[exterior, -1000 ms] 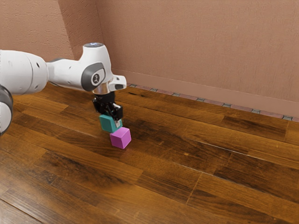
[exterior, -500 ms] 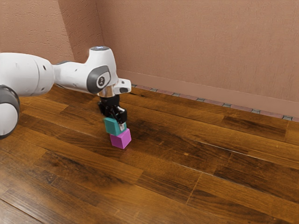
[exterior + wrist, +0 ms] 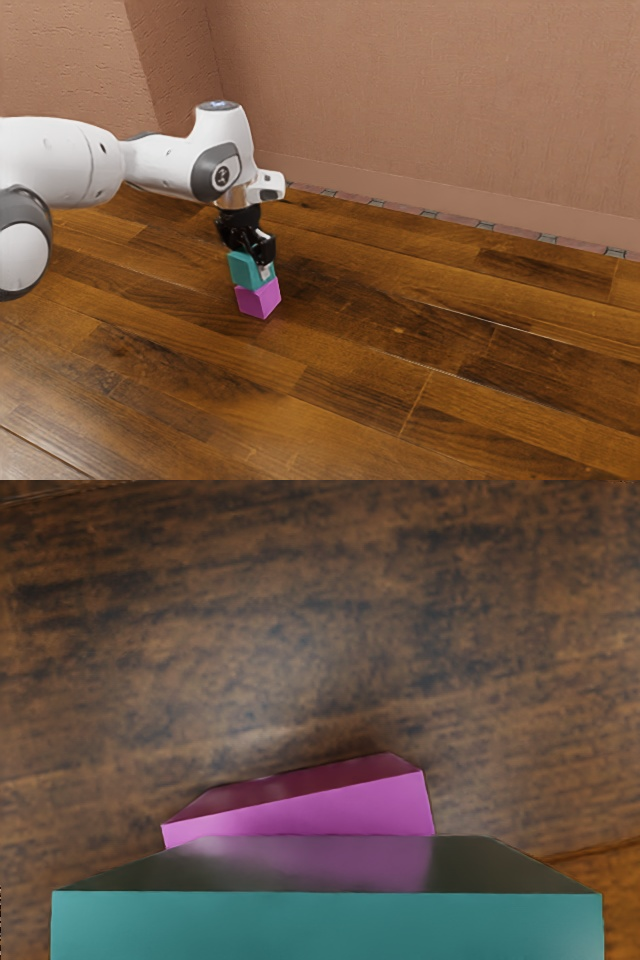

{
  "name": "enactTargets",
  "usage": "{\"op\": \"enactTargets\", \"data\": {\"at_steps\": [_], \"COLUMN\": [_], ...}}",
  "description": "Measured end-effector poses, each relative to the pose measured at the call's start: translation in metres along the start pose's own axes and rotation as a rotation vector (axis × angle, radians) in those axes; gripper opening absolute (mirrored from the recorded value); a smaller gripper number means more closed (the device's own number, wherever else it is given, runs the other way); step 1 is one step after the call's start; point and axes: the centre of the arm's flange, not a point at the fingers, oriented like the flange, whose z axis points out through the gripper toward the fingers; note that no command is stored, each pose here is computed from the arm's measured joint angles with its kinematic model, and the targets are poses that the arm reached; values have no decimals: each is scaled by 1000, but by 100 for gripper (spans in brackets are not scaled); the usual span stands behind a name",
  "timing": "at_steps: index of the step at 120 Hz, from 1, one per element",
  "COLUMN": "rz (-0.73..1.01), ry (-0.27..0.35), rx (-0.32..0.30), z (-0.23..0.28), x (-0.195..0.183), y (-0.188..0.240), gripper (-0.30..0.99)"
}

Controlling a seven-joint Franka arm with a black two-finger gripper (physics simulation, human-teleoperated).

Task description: Pick up the blue block with one arm, and put the blue block on the pink block with one arm

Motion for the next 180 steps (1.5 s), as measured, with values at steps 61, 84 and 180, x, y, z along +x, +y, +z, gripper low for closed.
{"op": "enactTargets", "data": {"at_steps": [61,84,180], "rz": [27,25,30], "ry": [41,40,100], "rx": [5,-6,-8], "z": [-1,-1,-49], "x": [2,-2,-15], "y": [-1,1,4], "gripper": [40,40,67]}}
